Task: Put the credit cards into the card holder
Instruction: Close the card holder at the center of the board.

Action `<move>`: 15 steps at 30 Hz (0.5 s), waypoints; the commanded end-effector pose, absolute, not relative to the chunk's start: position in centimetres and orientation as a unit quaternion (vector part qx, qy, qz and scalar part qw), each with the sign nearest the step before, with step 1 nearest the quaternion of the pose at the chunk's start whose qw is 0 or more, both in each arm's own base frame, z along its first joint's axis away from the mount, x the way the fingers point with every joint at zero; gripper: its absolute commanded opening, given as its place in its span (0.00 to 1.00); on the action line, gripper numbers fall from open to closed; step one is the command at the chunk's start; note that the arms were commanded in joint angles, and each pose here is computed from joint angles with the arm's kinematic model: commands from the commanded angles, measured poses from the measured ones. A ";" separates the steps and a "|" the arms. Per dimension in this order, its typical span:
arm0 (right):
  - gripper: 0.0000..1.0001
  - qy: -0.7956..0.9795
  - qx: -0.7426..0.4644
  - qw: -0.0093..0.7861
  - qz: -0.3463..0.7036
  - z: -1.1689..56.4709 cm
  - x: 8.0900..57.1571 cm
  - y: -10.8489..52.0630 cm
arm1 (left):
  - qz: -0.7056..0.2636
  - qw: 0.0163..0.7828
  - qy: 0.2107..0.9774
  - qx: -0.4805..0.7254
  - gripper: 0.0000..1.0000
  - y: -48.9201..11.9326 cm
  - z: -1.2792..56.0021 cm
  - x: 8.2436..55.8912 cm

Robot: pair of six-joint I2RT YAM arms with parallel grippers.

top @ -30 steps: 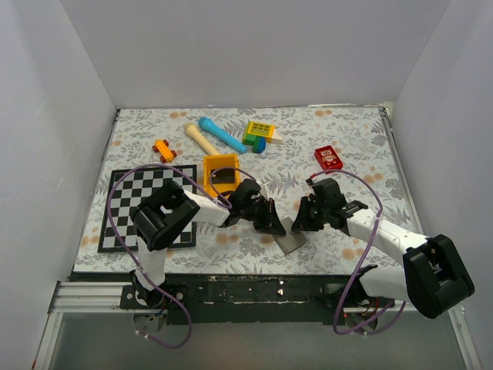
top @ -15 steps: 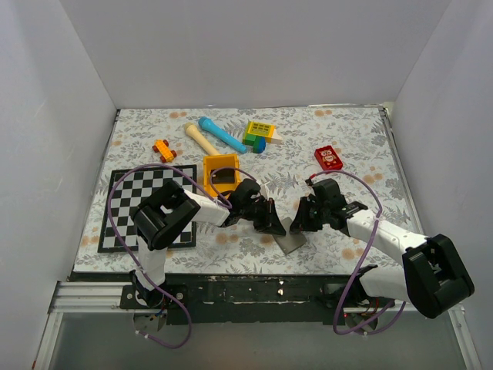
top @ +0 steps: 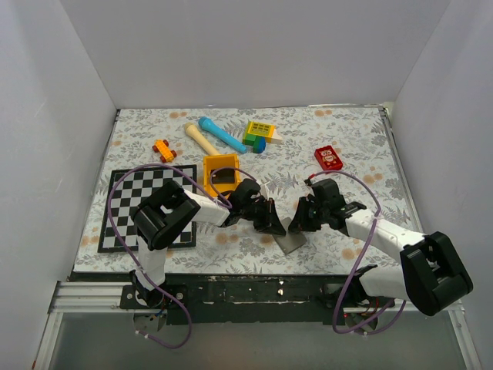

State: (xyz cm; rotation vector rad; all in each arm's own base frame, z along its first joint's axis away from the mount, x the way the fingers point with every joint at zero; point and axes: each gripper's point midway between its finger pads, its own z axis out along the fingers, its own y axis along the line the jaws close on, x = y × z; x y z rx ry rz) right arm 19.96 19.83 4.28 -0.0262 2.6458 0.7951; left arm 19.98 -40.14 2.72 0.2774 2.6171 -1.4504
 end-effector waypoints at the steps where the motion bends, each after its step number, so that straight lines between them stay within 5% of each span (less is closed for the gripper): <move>1: 0.20 0.946 -0.012 0.174 0.275 3.3 19.3 19.5 | -0.396 0.088 0.912 0.061 0.00 -37.5 -2.2 21.4; 15: 0.21 0.915 -0.021 0.260 0.307 8.6 21.8 20.4 | -0.395 0.089 0.912 0.063 0.00 -37.5 -2.1 21.4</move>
